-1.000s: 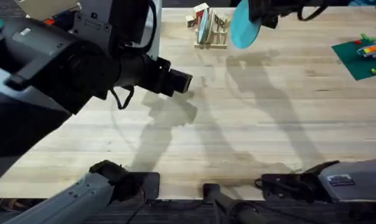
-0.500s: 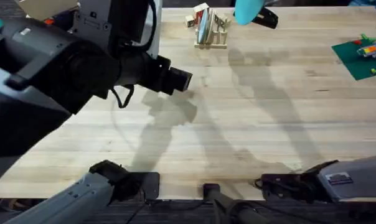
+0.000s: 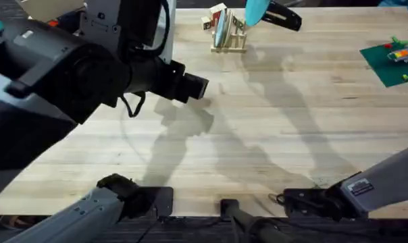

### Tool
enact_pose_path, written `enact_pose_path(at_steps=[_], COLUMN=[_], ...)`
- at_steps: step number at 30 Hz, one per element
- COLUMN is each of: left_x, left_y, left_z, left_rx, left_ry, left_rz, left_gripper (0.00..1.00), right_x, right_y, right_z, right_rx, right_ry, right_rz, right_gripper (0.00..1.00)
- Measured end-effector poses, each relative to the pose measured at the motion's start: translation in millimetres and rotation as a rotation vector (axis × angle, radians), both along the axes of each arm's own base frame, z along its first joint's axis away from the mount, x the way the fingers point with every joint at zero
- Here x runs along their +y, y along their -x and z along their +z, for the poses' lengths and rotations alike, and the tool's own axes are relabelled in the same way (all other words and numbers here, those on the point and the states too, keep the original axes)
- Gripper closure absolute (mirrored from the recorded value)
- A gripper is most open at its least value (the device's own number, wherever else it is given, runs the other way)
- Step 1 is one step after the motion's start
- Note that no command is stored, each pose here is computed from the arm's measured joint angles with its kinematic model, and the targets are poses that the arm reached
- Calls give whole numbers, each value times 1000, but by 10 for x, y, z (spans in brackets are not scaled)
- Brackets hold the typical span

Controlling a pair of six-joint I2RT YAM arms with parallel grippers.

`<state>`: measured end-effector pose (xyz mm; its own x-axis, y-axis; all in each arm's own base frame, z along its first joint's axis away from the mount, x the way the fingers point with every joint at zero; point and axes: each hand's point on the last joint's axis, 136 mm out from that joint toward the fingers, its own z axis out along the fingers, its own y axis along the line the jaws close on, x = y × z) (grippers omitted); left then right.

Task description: Pick up the plates from the table one by one and place each into a slot on the dish rack.

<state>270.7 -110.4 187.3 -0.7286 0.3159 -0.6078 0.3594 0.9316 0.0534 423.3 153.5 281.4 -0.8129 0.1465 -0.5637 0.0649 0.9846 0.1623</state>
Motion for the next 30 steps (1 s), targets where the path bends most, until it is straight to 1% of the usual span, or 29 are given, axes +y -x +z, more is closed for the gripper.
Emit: enact_pose_path(at_steps=[4,11,21,30], left_x=[0,1,1,5], left_y=[0,0,0,-2], left_z=[0,0,0,0], left_rx=[0,0,0,-1], left_ry=[0,0,0,-2], left_rz=[0,1,1,3], left_gripper=[7,7,5,6], right_x=[5,49,83,149], right_y=[-51,-119,-167,-252], right_z=[-96,-261,-226,-141], right_rx=[6,28,2,-59], right_ry=[31,60,51,51], right_rz=[-30,-40,-43,-47], right_gripper=[972,972,970,971])
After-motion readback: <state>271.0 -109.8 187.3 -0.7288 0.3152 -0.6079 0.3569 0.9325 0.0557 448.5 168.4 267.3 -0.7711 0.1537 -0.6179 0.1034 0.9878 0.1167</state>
